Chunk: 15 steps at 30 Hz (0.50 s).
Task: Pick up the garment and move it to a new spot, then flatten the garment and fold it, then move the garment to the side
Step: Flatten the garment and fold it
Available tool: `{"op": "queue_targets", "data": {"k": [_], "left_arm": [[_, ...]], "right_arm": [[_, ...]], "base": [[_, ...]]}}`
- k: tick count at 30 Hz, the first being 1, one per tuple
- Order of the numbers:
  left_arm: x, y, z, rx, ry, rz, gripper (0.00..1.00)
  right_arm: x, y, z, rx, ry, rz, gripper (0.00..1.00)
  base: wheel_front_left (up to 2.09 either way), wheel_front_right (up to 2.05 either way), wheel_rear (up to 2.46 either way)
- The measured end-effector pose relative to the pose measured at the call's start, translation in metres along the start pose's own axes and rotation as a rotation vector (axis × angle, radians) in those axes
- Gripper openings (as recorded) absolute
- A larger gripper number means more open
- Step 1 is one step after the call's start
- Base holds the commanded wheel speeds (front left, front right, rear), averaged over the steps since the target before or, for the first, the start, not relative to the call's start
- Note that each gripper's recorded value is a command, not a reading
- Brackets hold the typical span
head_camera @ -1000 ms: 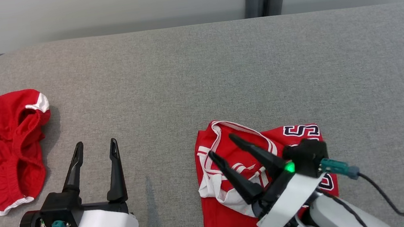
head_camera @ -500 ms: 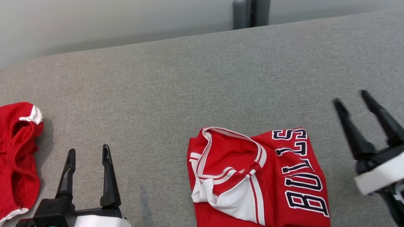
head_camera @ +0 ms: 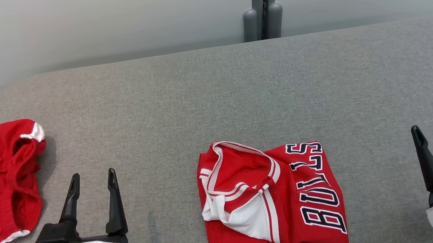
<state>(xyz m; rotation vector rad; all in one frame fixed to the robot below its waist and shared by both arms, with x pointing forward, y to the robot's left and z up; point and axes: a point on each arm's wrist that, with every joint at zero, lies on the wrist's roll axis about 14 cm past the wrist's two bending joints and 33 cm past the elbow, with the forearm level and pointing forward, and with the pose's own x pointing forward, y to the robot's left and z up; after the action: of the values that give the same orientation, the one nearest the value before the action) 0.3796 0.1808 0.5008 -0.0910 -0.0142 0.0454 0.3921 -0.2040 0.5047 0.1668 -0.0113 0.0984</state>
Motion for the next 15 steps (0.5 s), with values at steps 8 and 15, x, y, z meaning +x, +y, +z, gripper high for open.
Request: {"op": "queue_targets", "data": {"k": [8, 15], "left_arm": [[-0.0023, 0.0015, -0.0013, 0.004, 0.009, 0.006, 1.0], [-0.0034, 0.0017, 0.0012, 0.001, 0.003, 0.007, 1.0]], "right_arm": [[-0.0019, 0.0018, 0.001, 0.002, 0.005, -0.004, 1.0], [-0.0039, 0.0017, -0.0009, 0.003, 0.018, -0.01, 1.0]], "base": [[0.0, 0.0, 0.0], [0.0, 0.0, 0.0]]}}
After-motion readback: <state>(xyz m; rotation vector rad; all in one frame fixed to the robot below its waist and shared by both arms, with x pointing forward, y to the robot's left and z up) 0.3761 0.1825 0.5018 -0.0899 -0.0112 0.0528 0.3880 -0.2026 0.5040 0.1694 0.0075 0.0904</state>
